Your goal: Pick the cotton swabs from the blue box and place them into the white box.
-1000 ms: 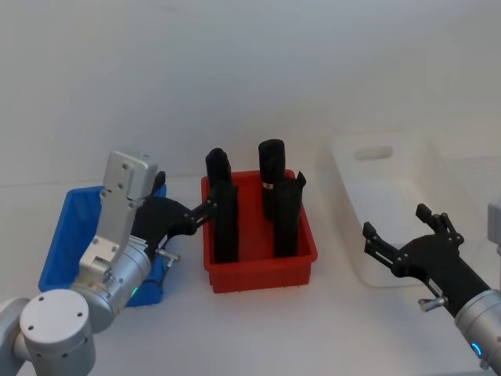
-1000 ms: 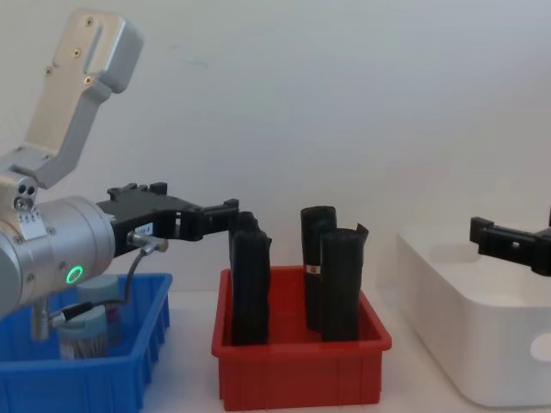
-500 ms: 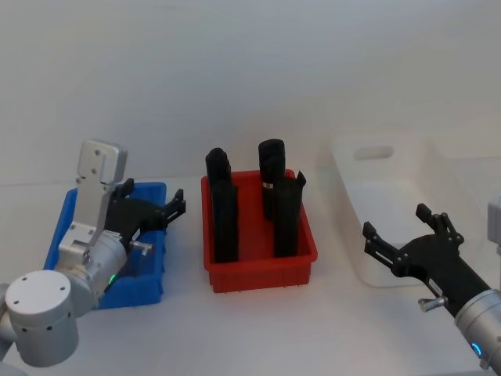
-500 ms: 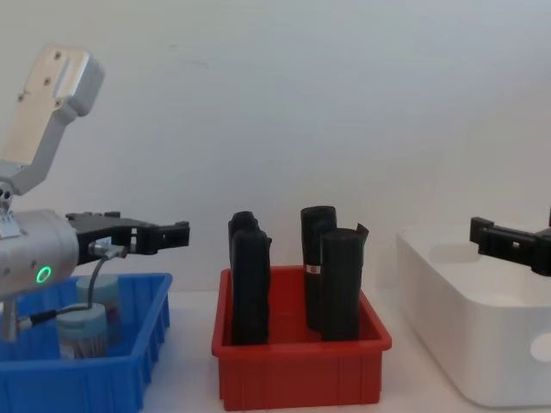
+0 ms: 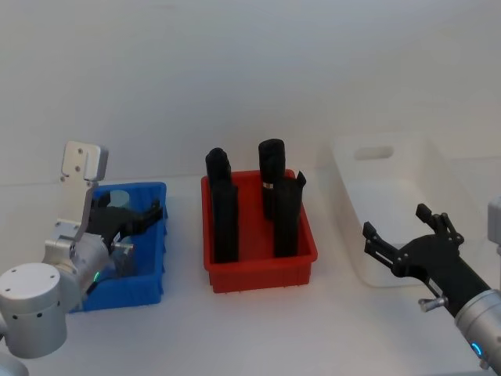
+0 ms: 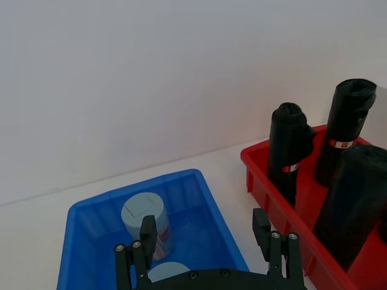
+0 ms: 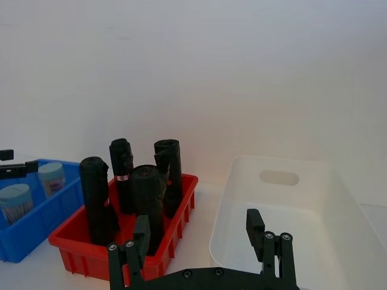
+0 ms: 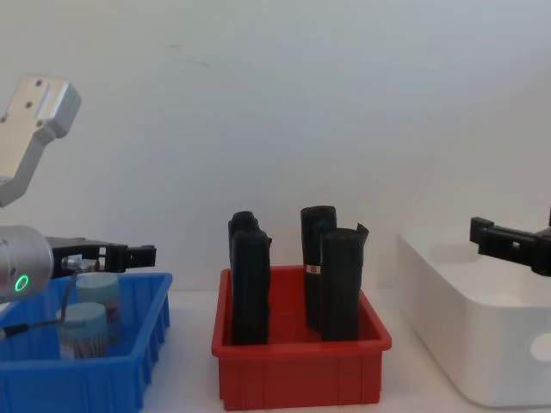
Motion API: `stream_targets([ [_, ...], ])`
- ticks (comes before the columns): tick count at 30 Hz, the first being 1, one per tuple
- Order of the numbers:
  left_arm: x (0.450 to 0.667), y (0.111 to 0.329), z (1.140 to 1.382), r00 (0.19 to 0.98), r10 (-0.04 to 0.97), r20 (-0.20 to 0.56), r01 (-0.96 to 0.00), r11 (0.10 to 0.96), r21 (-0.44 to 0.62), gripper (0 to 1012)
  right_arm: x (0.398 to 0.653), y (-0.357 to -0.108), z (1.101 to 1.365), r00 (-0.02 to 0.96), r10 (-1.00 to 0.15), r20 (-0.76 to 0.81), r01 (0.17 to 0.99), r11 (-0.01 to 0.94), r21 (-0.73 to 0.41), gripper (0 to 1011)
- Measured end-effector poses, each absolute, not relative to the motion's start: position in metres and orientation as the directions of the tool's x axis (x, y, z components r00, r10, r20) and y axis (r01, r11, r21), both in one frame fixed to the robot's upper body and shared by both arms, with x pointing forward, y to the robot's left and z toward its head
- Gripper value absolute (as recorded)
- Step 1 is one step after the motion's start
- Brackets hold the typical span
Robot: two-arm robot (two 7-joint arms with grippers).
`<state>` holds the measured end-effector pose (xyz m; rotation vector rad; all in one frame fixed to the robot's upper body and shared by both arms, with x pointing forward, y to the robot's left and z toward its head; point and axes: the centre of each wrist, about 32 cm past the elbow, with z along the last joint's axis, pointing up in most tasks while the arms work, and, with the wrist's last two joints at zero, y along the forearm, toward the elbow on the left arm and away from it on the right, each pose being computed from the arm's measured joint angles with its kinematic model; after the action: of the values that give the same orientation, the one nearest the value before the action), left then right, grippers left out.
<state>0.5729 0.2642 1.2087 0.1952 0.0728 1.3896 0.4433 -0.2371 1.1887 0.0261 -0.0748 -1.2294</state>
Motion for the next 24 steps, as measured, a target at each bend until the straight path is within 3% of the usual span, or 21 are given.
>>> stream_targets([
  [24, 0.577, 0.277, 1.197, 0.105, 0.993, 0.061, -0.955, 0.083, 0.285, 1004, 0.443, -0.237, 1.189, 0.333, -0.942, 0.043, 0.94, 0.335, 0.06, 1002],
])
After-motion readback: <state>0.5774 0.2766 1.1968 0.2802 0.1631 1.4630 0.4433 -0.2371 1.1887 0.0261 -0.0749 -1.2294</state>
